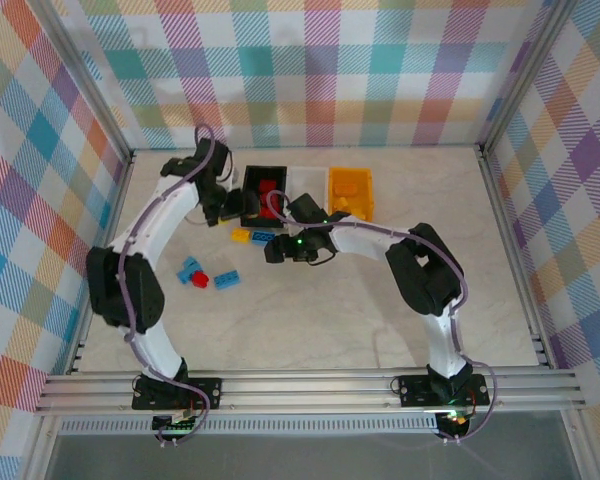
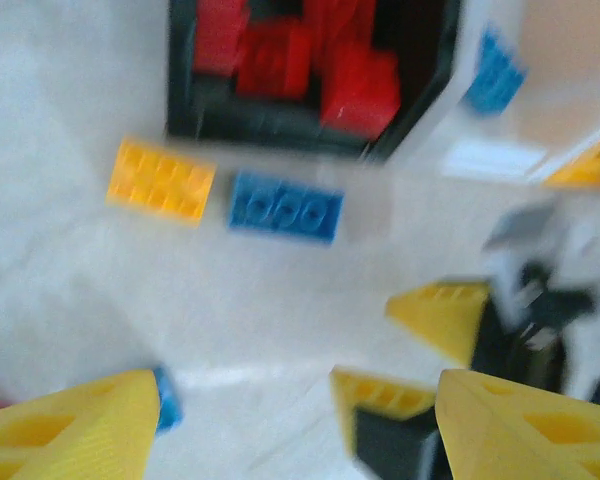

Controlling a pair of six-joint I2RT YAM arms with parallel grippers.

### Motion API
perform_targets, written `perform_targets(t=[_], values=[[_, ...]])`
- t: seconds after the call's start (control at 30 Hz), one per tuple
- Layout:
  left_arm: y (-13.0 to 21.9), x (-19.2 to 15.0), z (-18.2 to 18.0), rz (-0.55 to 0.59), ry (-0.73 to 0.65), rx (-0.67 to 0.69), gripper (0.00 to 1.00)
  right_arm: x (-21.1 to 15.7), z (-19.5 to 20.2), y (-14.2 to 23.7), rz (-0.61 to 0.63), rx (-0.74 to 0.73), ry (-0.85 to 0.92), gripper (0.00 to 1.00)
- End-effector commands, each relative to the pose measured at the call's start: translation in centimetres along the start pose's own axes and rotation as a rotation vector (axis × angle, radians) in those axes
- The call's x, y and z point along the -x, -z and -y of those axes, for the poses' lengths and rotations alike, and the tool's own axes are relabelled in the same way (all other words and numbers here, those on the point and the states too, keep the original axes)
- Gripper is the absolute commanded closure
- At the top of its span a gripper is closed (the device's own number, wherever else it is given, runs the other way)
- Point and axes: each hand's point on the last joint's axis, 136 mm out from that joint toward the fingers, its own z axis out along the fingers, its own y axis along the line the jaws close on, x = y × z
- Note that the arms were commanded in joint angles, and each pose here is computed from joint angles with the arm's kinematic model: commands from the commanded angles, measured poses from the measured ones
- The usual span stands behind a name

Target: Sort the legos into containers by color

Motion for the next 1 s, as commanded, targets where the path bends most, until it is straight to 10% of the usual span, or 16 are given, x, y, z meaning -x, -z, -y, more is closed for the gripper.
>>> perform_targets(t=[0.0, 0.27, 0.5, 0.97], values=[[-1.1, -4.5, -2.5, -0.097, -0.082, 0.082, 0.23, 0.7, -2.2, 2.3, 0.050, 0.053, 0.029, 0.27], [-2.8, -8.6, -3.3, -0.186, -0.302, 0.079, 0.09, -1.2, -2.1, 8.0, 0.172, 0.029, 0.113, 0.26], [-4.5, -10.5, -3.0, -0.249, -0.837, 0.070, 0.00, -2.4, -1.7, 10.9, 0.236, 0.007, 0.123, 0.25], [-9.7, -10.1, -7.9, -0.371, -0.965, 0.261, 0.00, -3.0, -1.3, 11.4, 0.240, 0.002, 0.098, 0.25]])
